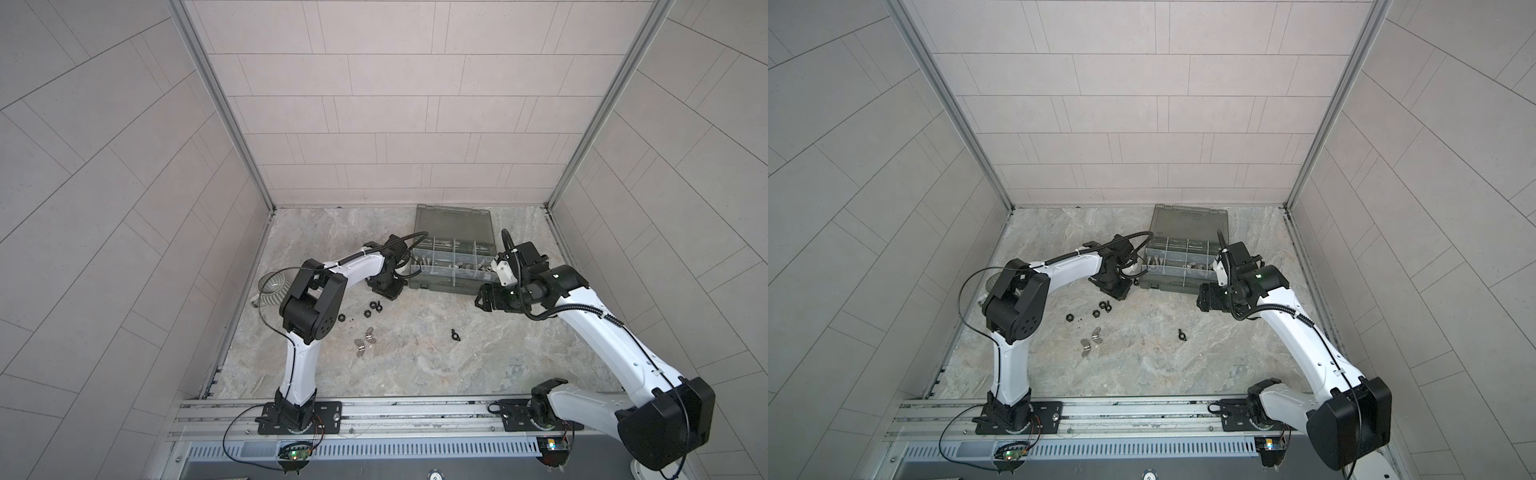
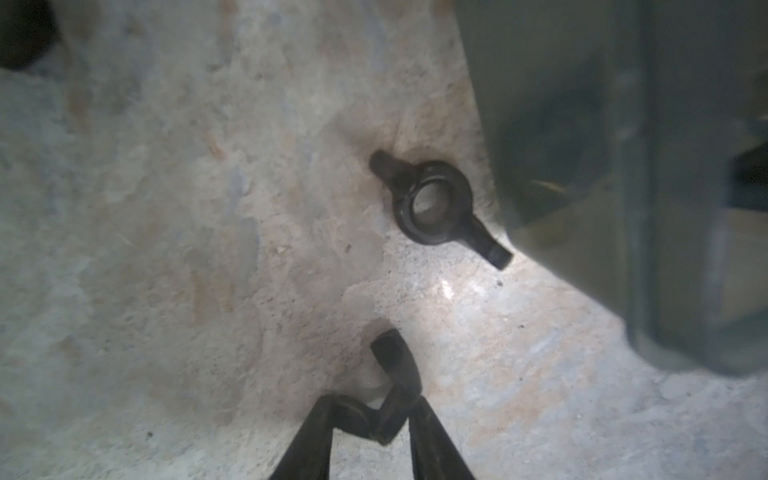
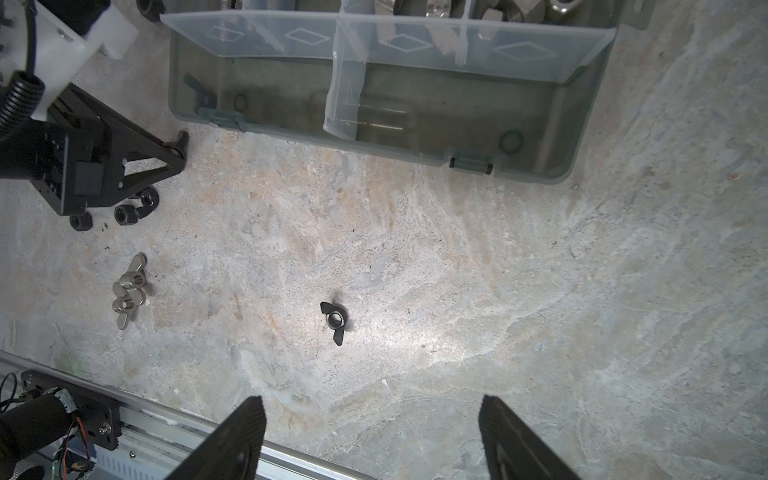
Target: Sort the screws and nuts into containers
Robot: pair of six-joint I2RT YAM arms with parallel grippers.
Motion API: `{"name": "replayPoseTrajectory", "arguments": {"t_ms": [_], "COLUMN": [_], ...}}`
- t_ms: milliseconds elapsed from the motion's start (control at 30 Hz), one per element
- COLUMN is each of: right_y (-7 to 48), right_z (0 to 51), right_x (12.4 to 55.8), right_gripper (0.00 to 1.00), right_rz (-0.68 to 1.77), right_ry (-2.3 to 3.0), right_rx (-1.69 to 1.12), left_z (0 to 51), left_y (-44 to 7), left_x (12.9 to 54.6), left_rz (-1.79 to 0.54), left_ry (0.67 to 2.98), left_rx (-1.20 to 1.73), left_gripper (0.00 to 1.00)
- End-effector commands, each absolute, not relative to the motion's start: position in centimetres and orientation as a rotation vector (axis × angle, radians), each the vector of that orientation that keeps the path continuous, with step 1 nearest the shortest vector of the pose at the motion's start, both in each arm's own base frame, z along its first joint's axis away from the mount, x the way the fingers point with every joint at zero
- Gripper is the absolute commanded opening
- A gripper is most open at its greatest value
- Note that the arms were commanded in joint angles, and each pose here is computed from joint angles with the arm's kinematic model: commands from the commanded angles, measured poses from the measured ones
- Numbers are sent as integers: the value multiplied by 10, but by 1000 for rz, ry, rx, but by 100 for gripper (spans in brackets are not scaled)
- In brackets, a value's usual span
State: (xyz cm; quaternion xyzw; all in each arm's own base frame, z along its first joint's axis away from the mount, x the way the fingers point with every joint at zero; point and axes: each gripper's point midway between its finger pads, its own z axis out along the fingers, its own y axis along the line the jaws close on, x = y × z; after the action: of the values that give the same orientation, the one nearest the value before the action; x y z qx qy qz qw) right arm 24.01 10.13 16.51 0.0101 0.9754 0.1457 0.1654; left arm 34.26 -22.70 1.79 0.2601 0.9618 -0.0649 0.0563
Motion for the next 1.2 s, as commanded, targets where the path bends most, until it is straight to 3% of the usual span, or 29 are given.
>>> {"name": "replayPoseTrajectory", "arguments": {"t_ms": [0, 433, 867, 1167], "right_y": [97, 86, 81, 82], "right_z": [165, 165, 164, 162], "right_x": [230, 218, 220, 221], "right_gripper": [82, 82, 82, 82], "right_rz": [410, 401, 412, 424], "right_ry": [2790, 2792, 2792, 2794], "right_rx": [21, 34, 51, 53], "left_z": [16, 16, 33, 43], "left_y": [-233, -248, -245, -245], "left_x": [341, 342, 340, 338], "left_rz": [-204, -188, -148, -158], "left_ry": [2924, 2910, 2899, 2890], "left_rx": [825, 871, 892, 892], "left_gripper": [35, 36, 26, 25]}}
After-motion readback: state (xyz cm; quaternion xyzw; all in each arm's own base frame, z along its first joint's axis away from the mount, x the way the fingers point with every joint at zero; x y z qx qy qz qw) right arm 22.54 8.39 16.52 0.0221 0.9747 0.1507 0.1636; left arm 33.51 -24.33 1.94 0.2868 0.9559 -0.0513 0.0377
